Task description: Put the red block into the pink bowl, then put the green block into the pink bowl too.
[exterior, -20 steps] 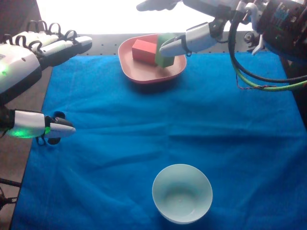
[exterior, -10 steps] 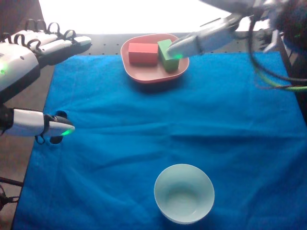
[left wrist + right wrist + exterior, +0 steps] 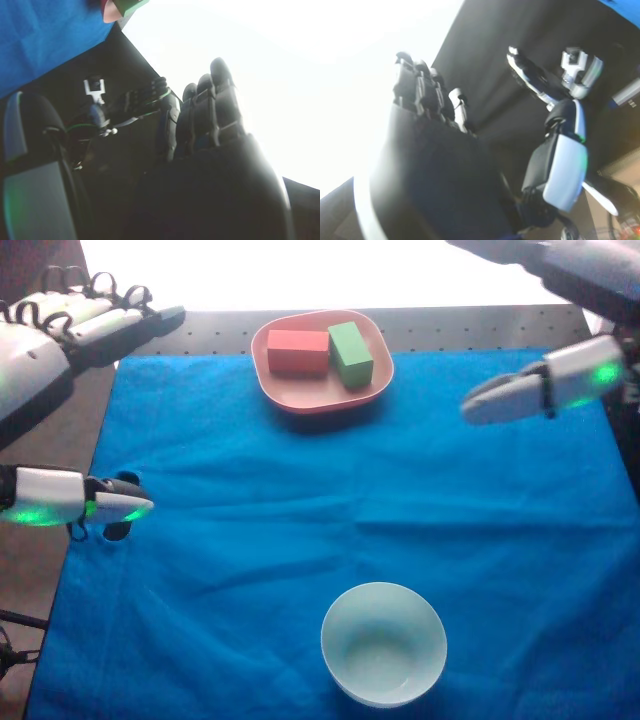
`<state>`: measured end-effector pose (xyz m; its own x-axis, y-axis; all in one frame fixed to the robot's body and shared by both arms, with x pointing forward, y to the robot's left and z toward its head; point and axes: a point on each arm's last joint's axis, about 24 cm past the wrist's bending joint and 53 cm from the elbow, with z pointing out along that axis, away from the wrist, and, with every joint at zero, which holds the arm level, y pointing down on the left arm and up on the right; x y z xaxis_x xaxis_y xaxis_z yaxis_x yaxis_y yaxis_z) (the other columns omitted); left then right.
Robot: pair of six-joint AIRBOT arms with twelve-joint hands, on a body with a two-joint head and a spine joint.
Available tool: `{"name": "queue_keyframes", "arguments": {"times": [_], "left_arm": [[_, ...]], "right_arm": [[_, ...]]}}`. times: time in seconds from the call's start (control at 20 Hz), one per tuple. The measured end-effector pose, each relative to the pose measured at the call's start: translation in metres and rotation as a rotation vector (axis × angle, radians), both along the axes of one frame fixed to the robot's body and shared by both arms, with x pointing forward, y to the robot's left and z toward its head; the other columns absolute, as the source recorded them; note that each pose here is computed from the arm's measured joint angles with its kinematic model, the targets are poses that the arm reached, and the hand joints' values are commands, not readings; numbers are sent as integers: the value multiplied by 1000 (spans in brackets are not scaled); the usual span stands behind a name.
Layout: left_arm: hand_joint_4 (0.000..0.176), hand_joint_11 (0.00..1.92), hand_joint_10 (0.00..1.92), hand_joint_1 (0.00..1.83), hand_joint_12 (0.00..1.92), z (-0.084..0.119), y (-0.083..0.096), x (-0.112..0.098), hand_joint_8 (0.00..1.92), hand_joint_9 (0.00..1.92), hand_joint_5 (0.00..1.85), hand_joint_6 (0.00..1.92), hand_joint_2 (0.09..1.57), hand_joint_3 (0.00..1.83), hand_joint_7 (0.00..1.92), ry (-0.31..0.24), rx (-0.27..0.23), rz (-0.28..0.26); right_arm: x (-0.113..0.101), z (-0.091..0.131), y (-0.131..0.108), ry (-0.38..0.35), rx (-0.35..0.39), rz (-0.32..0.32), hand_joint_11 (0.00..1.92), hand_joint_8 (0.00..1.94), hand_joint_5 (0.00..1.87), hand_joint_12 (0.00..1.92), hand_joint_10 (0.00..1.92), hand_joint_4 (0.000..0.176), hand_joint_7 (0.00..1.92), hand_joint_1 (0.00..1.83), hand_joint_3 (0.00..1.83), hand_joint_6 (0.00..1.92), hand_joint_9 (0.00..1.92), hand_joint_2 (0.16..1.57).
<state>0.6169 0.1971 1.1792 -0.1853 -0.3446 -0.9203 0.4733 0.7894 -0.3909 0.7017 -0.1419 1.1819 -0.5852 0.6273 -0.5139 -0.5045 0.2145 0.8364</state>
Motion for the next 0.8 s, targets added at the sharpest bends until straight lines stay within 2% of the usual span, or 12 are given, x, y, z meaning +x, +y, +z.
{"name": "queue_keyframes", "arguments": {"times": [0.05, 0.1, 0.15, 0.2, 0.4, 0.45, 0.5, 0.55, 0.65, 0.7, 0.75, 0.8], "left_arm": [[111, 0, 4, 841, 319, 3, 0, -1, 0, 44, 126, 0, 846, 0, 68, -6, -9, -5], [112, 0, 4, 820, 390, 6, 0, -3, 1, 52, 129, 1, 846, 0, 75, -16, -9, -11], [110, 0, 4, 818, 444, 10, -2, -7, 2, 41, 126, 1, 846, 0, 65, -29, -25, -16], [79, 0, 0, 898, 48, 10, -5, -12, 6, 1, 117, 3, 841, 0, 20, -30, -27, -26], [98, 0, 0, 977, 0, 14, -5, -17, 0, 0, 88, 0, 821, 0, 0, -49, -31, -34], [86, 0, 0, 996, 0, 18, -3, -18, 0, 0, 78, 0, 826, 0, 0, -55, -41, -26], [92, 0, 0, 990, 0, 20, -1, -19, 0, 0, 69, 0, 827, 0, 0, -62, -39, -26], [98, 0, 0, 977, 0, 21, -1, -19, 0, 0, 60, 0, 834, 0, 0, -66, -47, -26], [126, 0, 0, 967, 0, 21, 1, -21, 0, 0, 41, 0, 840, 1, 0, -61, -63, -28], [125, 0, 0, 966, 0, 21, 1, -21, 0, 0, 44, 1, 830, 0, 0, -57, -70, -29], [124, 0, 0, 957, 0, 21, 2, -23, 0, 0, 48, 3, 822, 0, 0, -59, -76, -31], [122, 0, 0, 932, 0, 22, 2, -24, 0, 0, 46, 2, 816, 0, 0, -64, -82, -32]], "right_arm": [[-4, 2, -14, 8, 18, -18, 2, 2, 38, 0, 0, 174, 6, 800, 0, 8, 0, 759], [-8, 1, -26, 17, 21, -36, 0, 5, 47, 0, 0, 161, 13, 804, 0, 10, 0, 766], [-14, 0, -37, 30, 44, -53, 0, 14, 53, 0, 0, 130, 41, 829, 0, 11, 0, 780], [-23, -5, -46, 36, 43, -69, 0, 18, 69, 0, 0, 127, 63, 861, 1, 14, 1, 784], [-44, -13, -56, 50, 51, -75, 0, 0, 49, 0, 0, 102, 24, 883, 6, 2, 0, 799], [-49, -16, -60, 61, 64, -82, 0, 1, 47, 0, 0, 100, 23, 861, 0, 1, 0, 777], [-52, -20, -65, 73, 67, -94, 0, 2, 45, 0, 0, 97, 25, 854, 0, 0, 0, 769], [-53, -22, -70, 81, 69, -104, 0, 0, 37, 0, 0, 95, 9, 864, 0, 0, 0, 774], [-55, -24, -76, 88, 83, -124, 0, 0, 44, 0, 0, 129, 0, 872, 0, 4, 0, 759], [-55, -24, -77, 88, 86, -125, 0, 0, 45, 0, 0, 128, 0, 865, 0, 4, 0, 766], [-55, -22, -77, 86, 93, -128, 0, 0, 51, 0, 0, 149, 0, 843, 0, 5, 0, 756], [-55, -20, -77, 81, 99, -126, 0, 0, 43, 0, 0, 139, 0, 843, 0, 2, 0, 768]]}}
